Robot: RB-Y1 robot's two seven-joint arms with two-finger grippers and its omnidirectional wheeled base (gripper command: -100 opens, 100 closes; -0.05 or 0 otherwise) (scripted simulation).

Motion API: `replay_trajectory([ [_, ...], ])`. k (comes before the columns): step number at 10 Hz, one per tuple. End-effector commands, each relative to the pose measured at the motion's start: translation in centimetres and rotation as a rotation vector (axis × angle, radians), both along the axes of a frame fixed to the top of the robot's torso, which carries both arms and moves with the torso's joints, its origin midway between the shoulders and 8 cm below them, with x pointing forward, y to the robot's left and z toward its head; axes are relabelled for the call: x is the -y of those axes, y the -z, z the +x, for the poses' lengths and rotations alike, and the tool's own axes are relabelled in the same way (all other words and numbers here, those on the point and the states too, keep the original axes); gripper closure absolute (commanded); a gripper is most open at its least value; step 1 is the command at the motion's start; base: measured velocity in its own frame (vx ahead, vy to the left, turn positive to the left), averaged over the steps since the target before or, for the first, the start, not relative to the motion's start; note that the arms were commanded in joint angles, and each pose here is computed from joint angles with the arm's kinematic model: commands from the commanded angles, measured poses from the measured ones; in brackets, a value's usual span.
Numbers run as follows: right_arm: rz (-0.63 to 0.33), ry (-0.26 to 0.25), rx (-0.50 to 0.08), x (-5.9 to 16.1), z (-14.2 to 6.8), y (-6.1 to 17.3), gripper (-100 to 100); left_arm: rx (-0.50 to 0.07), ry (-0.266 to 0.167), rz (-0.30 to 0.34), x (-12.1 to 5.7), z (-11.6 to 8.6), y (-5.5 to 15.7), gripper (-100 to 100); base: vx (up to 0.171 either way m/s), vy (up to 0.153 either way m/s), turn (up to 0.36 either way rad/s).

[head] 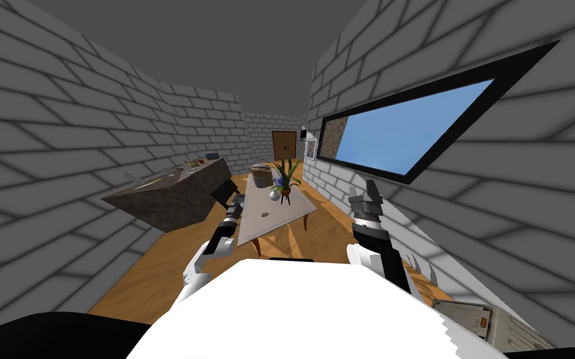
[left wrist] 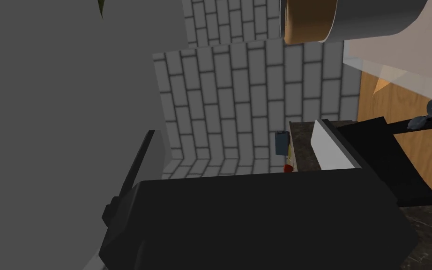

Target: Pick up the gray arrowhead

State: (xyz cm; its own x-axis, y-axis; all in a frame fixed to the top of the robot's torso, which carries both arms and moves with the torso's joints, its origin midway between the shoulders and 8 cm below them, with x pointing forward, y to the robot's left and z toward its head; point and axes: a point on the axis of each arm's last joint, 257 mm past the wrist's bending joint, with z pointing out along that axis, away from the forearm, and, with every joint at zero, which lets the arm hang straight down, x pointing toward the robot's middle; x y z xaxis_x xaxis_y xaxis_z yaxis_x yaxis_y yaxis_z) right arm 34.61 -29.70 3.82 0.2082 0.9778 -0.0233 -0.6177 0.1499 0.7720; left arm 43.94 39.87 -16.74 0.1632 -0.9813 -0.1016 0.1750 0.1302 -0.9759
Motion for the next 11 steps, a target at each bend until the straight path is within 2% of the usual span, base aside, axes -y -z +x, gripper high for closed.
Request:
replay_trajectory([
  [1, 0.000, 0.000, 0.000, 0.0, 0.0, 0.0, 0, -0.049, -0.025, -0.012, -1.8, 0.6, 1.6, -100, -0.035, 0.047, -0.285],
  [3, 0.000, 0.000, 0.000, 0.0, 0.0, 0.0, 0, -0.076, -0.036, -0.016, -2.3, 0.4, 3.0, -100, -0.038, 0.047, -0.084],
  [4, 0.000, 0.000, 0.000, 0.0, 0.0, 0.0, 0, -0.131, -0.066, -0.033, -4.4, 0.7, 4.7, -100, -0.053, 0.048, -0.243],
  [5, 0.000, 0.000, 0.000, 0.0, 0.0, 0.0, 0, -0.147, -0.073, -0.036, -4.7, 0.5, 5.5, -100, -0.052, 0.058, -0.208],
  [6, 0.000, 0.000, 0.000, 0.0, 0.0, 0.0, 0, -0.190, -0.101, -0.054, -6.5, 0.7, 6.6, -100, -0.067, 0.064, -0.308],
  [7, 0.000, 0.000, 0.000, 0.0, 0.0, 0.0, 0, -0.217, -0.113, -0.060, -7.1, 0.4, 8.0, -100, -0.074, 0.056, -0.199],
  [8, 0.000, 0.000, 0.000, 0.0, 0.0, 0.0, 0, -0.254, -0.145, -0.081, -9.1, 0.3, 9.1, -100, -0.083, 0.064, -0.294],
  [9, 0.000, 0.000, 0.000, 0.0, 0.0, 0.0, 0, -0.285, -0.156, -0.088, -9.5, -0.1, 10.4, -100, -0.060, 0.064, -0.160],
  [10, 0.000, 0.000, 0.000, 0.0, 0.0, 0.0, 0, -0.323, -0.188, -0.114, -11.4, -0.2, 11.4, -100, -0.056, 0.054, -0.256],
  [11, 0.000, 0.000, 0.000, 0.0, 0.0, 0.0, 0, -0.347, -0.198, -0.120, -11.8, -0.6, 12.5, -100, -0.048, 0.049, -0.202],
])
